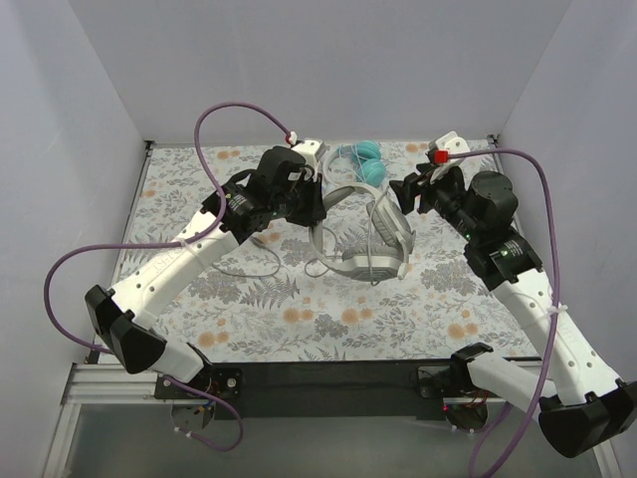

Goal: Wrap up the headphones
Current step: Wrap the headphone cable with the right arm

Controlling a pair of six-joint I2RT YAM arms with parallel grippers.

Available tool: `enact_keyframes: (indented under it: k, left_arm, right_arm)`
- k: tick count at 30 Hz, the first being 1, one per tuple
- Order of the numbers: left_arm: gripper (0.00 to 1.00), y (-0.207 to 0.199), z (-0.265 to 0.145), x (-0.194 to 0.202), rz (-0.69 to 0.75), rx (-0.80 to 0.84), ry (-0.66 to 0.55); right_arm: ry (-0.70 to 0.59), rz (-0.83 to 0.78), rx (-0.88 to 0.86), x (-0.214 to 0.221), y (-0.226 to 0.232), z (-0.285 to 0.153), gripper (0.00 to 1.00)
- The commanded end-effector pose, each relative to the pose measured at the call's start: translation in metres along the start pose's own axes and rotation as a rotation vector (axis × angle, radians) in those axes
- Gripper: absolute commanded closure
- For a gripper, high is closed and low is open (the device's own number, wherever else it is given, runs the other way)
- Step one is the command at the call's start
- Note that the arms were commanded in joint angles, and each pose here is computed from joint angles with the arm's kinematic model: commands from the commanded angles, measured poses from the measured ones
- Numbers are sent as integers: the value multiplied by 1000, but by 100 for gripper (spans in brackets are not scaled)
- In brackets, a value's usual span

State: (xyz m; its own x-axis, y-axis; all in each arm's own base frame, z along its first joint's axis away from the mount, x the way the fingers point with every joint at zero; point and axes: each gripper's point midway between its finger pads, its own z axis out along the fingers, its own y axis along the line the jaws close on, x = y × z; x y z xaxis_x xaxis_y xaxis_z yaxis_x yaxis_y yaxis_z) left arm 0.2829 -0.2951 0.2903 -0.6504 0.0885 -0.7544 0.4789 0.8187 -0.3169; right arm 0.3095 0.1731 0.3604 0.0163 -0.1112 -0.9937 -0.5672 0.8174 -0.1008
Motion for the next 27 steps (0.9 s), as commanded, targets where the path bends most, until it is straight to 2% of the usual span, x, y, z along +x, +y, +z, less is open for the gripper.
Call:
enact_keyframes:
  k: [1, 5, 8, 9, 11, 16, 19, 20, 22, 23, 27]
  left_arm:
    - [100, -45, -33, -72, -110, 170, -237]
    - [100, -45, -34, -73, -121, 170, -247]
    - [100, -45, -35, -75, -130, 170, -256]
    - [100, -45, -34, -75, -131, 171, -253]
    - [100, -45, -35, -77, -138, 175, -262]
    - [100, -44, -42, -86, -160, 174, -293]
    - [100, -41, -47, -92, -167, 158, -302]
    - [100, -40, -47, -91, -165, 153, -297]
    - [100, -39, -49, -93, -163, 152, -301]
    - [100, -39, -49, -92, -162, 150, -299]
    - [100, -36, -50, -91, -163, 145, -301]
  right_arm:
    - [19, 85, -67, 0, 11, -1, 27]
    - [0, 162, -134, -19, 8, -4, 23]
    - [19, 218, -113, -23, 0, -3, 23]
    - [8, 228, -160, -34, 6, -5, 22]
    - [77, 280, -223, -25, 11, 0, 22]
    - [113, 290, -194, -7, 8, -1, 24]
    - [55, 269, -239, -6, 14, -1, 26]
    - [65, 278, -225, 6, 11, 0, 27]
    - [22, 291, -265, 3, 10, -1, 41]
    - [16, 300, -302, 5, 9, -5, 44]
    - [-67, 251, -385, -21, 19, -13, 47]
